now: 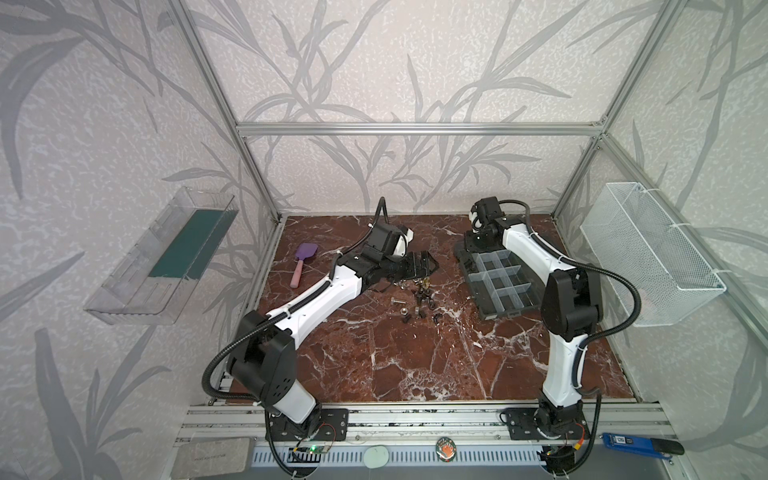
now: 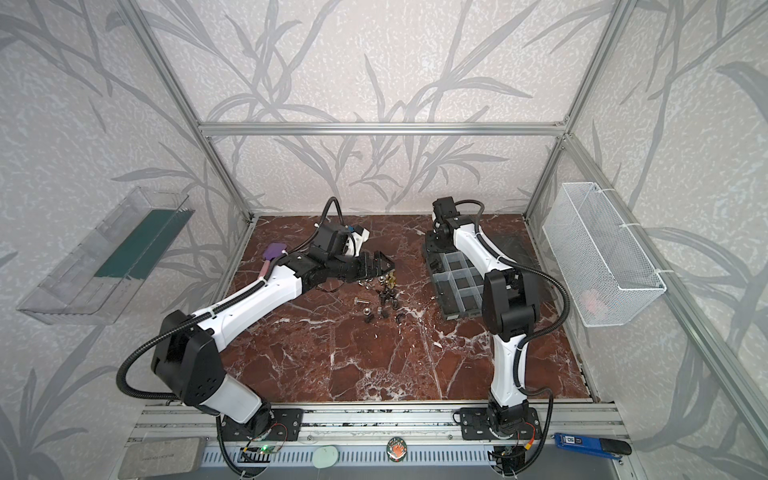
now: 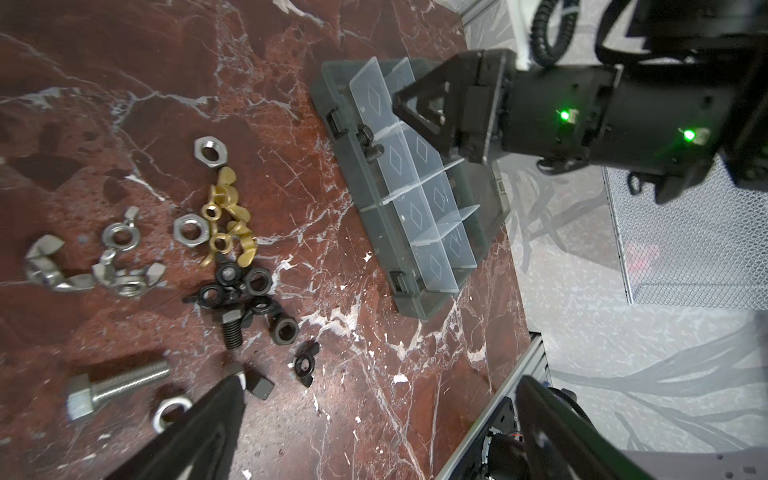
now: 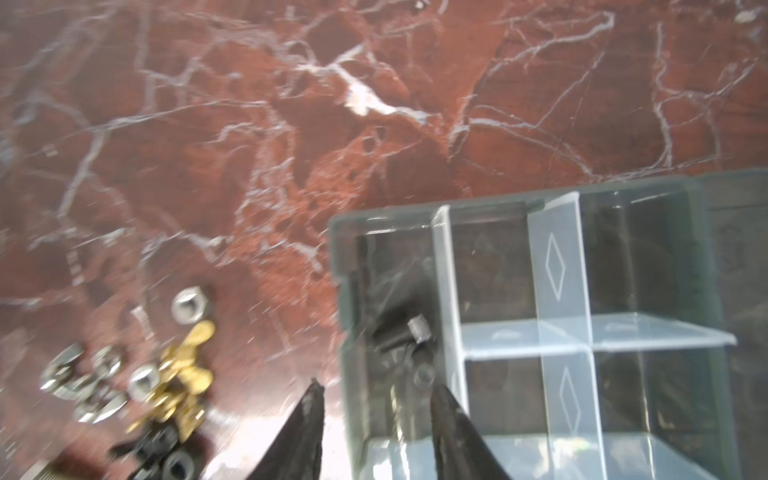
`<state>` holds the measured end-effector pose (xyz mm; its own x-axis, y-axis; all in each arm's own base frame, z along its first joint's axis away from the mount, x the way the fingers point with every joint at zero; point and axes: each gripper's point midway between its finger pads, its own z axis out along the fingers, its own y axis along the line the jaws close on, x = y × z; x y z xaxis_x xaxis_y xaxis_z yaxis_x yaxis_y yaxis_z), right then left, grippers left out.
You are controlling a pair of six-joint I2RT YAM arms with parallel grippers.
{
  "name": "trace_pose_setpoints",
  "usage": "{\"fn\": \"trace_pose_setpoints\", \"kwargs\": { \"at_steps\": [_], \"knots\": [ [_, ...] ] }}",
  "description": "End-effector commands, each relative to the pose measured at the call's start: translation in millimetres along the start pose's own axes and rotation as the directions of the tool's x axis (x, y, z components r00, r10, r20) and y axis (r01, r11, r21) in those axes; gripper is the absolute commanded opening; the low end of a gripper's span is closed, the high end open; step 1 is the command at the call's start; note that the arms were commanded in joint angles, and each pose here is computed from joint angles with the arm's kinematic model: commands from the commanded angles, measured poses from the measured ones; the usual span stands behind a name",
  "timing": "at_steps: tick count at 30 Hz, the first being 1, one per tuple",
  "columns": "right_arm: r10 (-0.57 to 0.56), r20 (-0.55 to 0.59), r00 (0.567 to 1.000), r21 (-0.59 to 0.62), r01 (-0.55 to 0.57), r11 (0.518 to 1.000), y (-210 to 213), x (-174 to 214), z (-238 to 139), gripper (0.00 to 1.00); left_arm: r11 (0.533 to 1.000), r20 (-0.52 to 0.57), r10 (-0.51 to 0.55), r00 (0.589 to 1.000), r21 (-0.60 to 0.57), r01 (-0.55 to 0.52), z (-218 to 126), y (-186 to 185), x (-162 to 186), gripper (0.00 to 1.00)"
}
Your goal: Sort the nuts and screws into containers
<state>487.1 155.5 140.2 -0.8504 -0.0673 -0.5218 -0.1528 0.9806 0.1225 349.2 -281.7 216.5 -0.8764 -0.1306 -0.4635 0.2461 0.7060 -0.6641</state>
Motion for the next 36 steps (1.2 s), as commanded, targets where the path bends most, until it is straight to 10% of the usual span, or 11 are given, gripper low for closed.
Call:
{"fn": "trace_pose_setpoints", "kwargs": {
  "at_steps": [1,16,36],
  "knots": [
    [-0.086,-0.003,0.996,-0.038,0.086,0.996,34,18,-21,0.43,0.999,0.027,-0.024,0.999,-0.032,0.025,-20,18,1,0.99],
    [-0.248,-0.117,0.962,-0.241,0.215,0.946,168,118,-3,0.44,0.962,0.101,-0.27,0.957,-0.009,0.272,-69,86,26,0.99],
    [-0.235,-0.237,0.943,-0.181,0.195,0.964,172,156,64,0.4,0.95,0.086,-0.312,0.946,0.018,0.312,-63,94,36,0.99]
  ]
}}
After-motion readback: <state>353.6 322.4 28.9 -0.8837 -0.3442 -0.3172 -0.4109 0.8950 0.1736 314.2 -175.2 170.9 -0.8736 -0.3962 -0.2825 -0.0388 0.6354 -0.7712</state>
